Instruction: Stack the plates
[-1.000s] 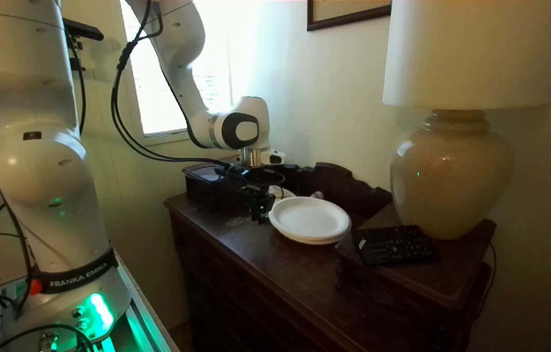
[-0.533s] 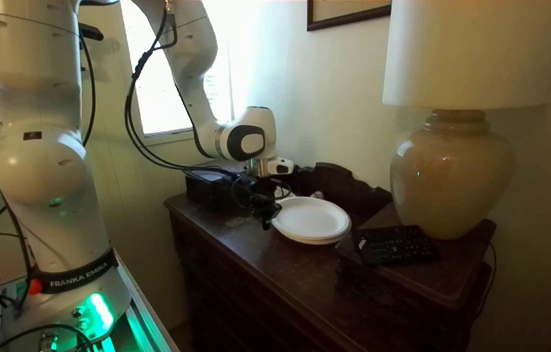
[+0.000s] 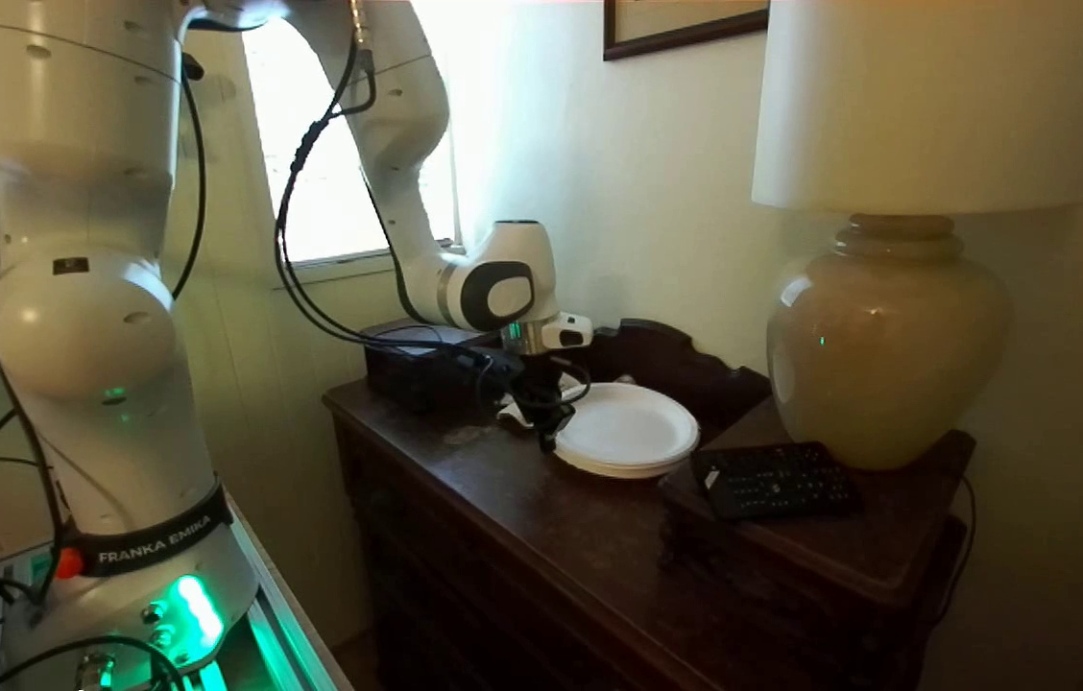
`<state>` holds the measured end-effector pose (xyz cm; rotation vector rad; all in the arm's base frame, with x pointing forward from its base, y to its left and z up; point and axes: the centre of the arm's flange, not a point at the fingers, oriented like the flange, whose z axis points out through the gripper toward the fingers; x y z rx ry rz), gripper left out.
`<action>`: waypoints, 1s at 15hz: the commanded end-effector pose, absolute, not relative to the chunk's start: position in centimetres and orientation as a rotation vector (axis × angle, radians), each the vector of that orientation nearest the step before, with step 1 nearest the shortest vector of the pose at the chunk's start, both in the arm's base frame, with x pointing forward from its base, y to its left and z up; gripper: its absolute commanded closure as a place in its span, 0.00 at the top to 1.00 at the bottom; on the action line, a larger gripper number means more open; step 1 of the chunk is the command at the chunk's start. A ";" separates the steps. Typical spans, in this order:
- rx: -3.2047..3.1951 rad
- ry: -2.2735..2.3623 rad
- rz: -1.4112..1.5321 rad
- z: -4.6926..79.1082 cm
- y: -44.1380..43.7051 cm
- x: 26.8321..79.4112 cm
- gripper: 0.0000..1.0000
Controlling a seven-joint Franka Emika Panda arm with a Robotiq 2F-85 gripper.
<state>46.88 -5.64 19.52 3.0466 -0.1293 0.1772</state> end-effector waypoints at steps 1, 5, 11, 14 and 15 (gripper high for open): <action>3.069 -0.058 0.179 19.8 -4.5 47.1 0.03; 3.125 0.138 0.097 23.3 -1.8 45.2 0.17; 3.070 0.130 0.141 31.8 -2.1 43.1 0.59; 3.047 0.079 0.237 36.7 -3.6 42.5 0.79; 3.037 0.053 0.266 38.4 -4.2 42.3 0.88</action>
